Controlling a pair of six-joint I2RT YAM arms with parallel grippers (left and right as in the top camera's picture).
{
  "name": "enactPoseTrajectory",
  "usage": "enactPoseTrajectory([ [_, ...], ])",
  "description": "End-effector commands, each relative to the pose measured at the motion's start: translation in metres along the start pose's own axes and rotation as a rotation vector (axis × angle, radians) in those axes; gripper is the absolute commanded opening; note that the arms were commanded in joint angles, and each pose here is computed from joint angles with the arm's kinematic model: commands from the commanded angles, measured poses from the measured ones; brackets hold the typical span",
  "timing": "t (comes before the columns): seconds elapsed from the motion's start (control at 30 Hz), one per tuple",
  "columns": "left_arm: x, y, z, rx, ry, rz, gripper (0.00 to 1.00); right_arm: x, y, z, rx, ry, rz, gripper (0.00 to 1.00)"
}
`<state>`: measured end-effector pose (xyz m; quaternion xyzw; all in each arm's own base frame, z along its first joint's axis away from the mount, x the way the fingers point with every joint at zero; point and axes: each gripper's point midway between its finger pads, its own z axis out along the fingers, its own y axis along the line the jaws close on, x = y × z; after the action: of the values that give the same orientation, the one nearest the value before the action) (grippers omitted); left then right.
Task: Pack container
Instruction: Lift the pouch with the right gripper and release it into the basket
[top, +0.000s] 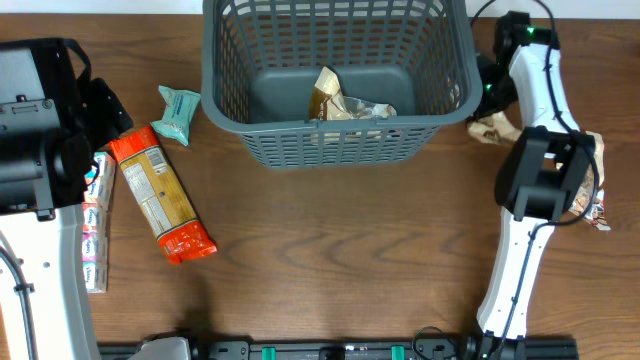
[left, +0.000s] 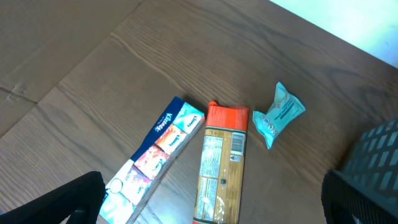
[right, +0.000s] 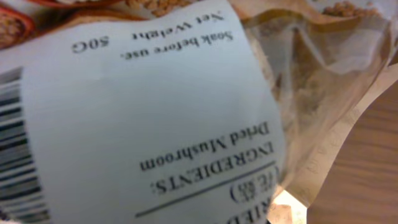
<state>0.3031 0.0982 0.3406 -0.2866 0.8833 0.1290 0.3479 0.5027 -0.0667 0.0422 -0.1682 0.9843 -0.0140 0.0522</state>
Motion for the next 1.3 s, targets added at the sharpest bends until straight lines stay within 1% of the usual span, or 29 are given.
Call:
enactPoseTrajectory([
  [0.0,0.0,0.004,-0.001,-0.013,0.001,-0.007,1.0,-0.019,-0.012,-0.101,0.1,-0.209,0.008,0.01],
  [0.3,0.003,0.005,-0.001,-0.018,0.012,-0.002,1.0,-0.028,-0.016,-0.252,0.277,-0.55,0.009,0.01],
  [0.37,0.003,0.005,-0.001,-0.018,0.012,-0.002,1.0,-0.03,-0.007,-0.282,0.297,-0.627,-0.031,0.01],
  [0.43,0.003,0.005,-0.001,-0.018,0.012,-0.002,1.0,-0.035,0.019,-0.306,0.281,-0.695,-0.183,0.01],
  [0.57,0.003,0.005,-0.001,-0.018,0.012,-0.002,1.0,-0.038,0.09,-0.348,0.238,-0.836,-0.584,0.01],
  [0.7,0.003,0.005,-0.001,-0.018,0.012,-0.002,1.0,-0.039,0.151,-0.373,0.247,-0.926,-0.887,0.01],
  [0.8,0.004,0.005,-0.001,-0.019,0.016,0.0,1.0,-0.04,0.188,-0.374,0.254,-0.95,-1.077,0.01],
  [0.9,0.006,0.006,-0.001,-0.022,0.023,0.003,1.0,-0.048,0.216,-0.362,0.206,-0.946,-1.146,0.01],
  [0.93,0.007,0.007,-0.001,-0.024,0.028,0.004,1.0,-0.051,0.227,-0.351,0.174,-0.928,-1.165,0.01],
  [1.1,0.009,0.007,-0.001,-0.027,0.035,0.008,1.0,-0.061,0.242,-0.3,0.068,-0.819,-1.186,0.01],
  [1.2,0.009,0.007,-0.001,-0.027,0.035,0.008,1.0,-0.072,0.237,-0.253,0.015,-0.716,-1.166,0.01],
  [1.27,0.009,0.007,-0.001,-0.027,0.035,0.007,1.0,-0.08,0.228,-0.218,0.001,-0.631,-1.123,0.01],
])
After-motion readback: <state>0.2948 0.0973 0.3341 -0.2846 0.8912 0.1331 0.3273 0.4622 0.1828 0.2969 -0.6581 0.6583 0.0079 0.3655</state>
